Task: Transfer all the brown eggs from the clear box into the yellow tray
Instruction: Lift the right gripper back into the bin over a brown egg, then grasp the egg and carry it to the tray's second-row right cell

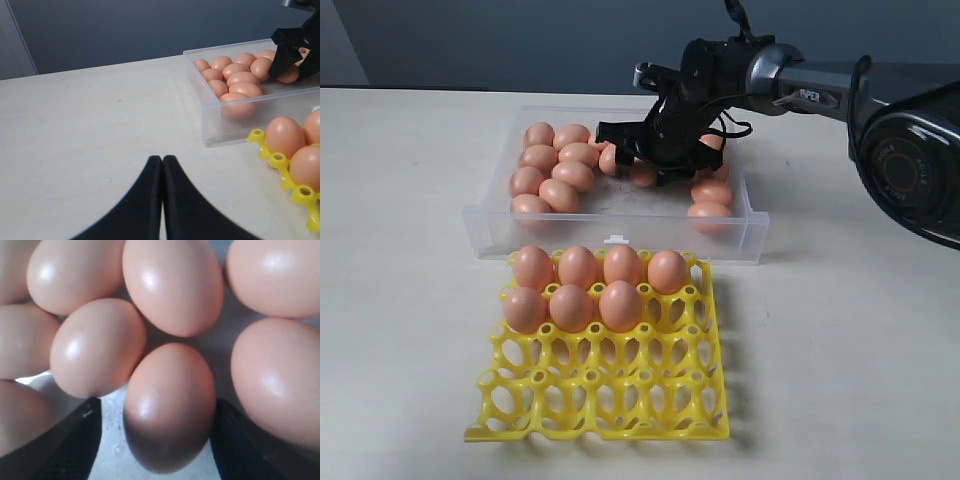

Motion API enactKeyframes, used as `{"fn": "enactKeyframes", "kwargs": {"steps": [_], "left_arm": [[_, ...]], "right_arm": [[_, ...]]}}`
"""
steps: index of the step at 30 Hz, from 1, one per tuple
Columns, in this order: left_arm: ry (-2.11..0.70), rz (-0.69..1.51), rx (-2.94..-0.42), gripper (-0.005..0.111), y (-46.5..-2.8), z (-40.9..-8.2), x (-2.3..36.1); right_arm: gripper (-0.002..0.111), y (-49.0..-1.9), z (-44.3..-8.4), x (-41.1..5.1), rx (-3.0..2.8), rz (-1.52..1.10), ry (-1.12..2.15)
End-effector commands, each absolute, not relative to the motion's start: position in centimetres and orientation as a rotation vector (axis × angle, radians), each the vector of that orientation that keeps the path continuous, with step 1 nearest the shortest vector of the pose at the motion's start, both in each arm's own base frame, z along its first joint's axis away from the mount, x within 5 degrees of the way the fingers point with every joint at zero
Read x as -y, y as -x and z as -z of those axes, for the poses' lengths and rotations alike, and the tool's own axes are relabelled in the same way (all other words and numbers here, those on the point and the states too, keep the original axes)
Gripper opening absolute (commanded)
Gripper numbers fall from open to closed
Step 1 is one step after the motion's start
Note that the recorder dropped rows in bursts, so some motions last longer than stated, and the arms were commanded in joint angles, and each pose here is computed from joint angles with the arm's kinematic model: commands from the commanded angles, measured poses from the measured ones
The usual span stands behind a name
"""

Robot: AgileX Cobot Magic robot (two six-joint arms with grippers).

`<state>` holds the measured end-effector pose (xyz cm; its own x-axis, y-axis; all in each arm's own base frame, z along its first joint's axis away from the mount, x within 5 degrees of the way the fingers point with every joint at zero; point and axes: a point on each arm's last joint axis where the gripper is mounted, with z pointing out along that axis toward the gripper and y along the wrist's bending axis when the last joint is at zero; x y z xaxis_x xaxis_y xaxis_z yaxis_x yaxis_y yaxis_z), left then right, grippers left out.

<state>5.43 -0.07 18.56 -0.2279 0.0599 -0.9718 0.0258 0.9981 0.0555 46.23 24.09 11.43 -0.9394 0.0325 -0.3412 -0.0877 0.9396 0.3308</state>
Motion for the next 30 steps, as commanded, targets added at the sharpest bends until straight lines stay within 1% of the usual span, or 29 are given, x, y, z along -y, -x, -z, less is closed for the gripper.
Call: {"fn": "enactKeyframes", "kwargs": {"steps": [1,3,4,6,7,8,9,10,12,13,16,18,20,21,22,23,24,25,26,29,30], "left_arm": [[-0.058,-0.034,-1.79,0.0,-5.4,-18.5,0.0],[-0.058,-0.034,-1.79,0.0,-5.4,-18.5,0.0],[-0.058,-0.034,-1.79,0.0,-5.4,-18.5,0.0],[-0.058,-0.034,-1.792,0.0,-5.4,-18.5,0.0],[-0.058,-0.034,-1.792,0.0,-5.4,-18.5,0.0],[-0.058,-0.034,-1.792,0.0,-5.4,-18.5,0.0],[-0.058,-0.034,-1.792,0.0,-5.4,-18.5,0.0],[-0.058,-0.034,-1.792,0.0,-5.4,-18.5,0.0],[-0.058,-0.034,-1.792,0.0,-5.4,-18.5,0.0],[-0.058,-0.034,-1.792,0.0,-5.4,-18.5,0.0],[-0.058,-0.034,-1.792,0.0,-5.4,-18.5,0.0],[-0.058,-0.034,-1.792,0.0,-5.4,-18.5,0.0],[-0.058,-0.034,-1.792,0.0,-5.4,-18.5,0.0],[-0.058,-0.034,-1.792,0.0,-5.4,-18.5,0.0],[-0.058,-0.034,-1.792,0.0,-5.4,-18.5,0.0],[-0.058,-0.034,-1.792,0.0,-5.4,-18.5,0.0],[-0.058,-0.034,-1.792,0.0,-5.4,-18.5,0.0],[-0.058,-0.034,-1.792,0.0,-5.4,-18.5,0.0],[-0.058,-0.034,-1.792,0.0,-5.4,-18.5,0.0],[-0.058,-0.034,-1.792,0.0,-5.4,-18.5,0.0],[-0.058,-0.034,-1.792,0.0,-5.4,-18.5,0.0]], "right_arm": [[0.057,-46.8,-11.3,-23.6,-2.711,-0.475,0.037],[0.038,-46.8,-11.3,-23.6,-2.71,-0.476,0.037],[0.034,-46.8,-11.3,-23.6,-2.709,-0.481,0.033],[0.035,-46.8,-11.3,-23.6,-2.71,-0.476,0.05],[0.031,-46.7,-11.5,-23.7,-2.704,-0.471,0.093],[0.023,-46.7,-11.7,-23.7,-2.699,-0.468,0.142],[0.01,-46.4,-12.2,-23.8,-2.708,-0.465,0.19],[0.0,-46.2,-12.8,-23.9,-2.704,-0.464,0.221],[0.0,-45.9,-14.1,-24.4,-2.673,-0.463,0.293],[0.0,-45.5,-15.9,-25.3,-2.601,-0.458,0.364],[0.0,-44.5,-19.3,-27.2,-2.401,-0.491,0.392],[0.0,-43.5,-20.9,-28.3,-2.26,-0.523,0.386],[0.0,-41.1,-22.7,-29.5,-2.051,-0.578,0.361],[0.0,-40.0,-22.9,-29.6,-1.987,-0.59,0.354],[0.0,-37.5,-23.6,-29.4,-1.868,-0.619,0.328],[0.0,-36.1,-23.7,-28.8,-1.812,-0.636,0.289],[0.0,-33.2,-23.0,-27.1,-1.745,-0.646,0.208],[0.0,-31.6,-22.9,-26.1,-1.706,-0.643,0.181],[0.0,-29.0,-22.6,-24.4,-1.658,-0.625,0.183],[0.0,-23.9,-20.8,-20.6,-1.744,-0.571,0.301],[0.0,-23.0,-20.3,-19.8,-1.762,-0.563,0.321]]}}
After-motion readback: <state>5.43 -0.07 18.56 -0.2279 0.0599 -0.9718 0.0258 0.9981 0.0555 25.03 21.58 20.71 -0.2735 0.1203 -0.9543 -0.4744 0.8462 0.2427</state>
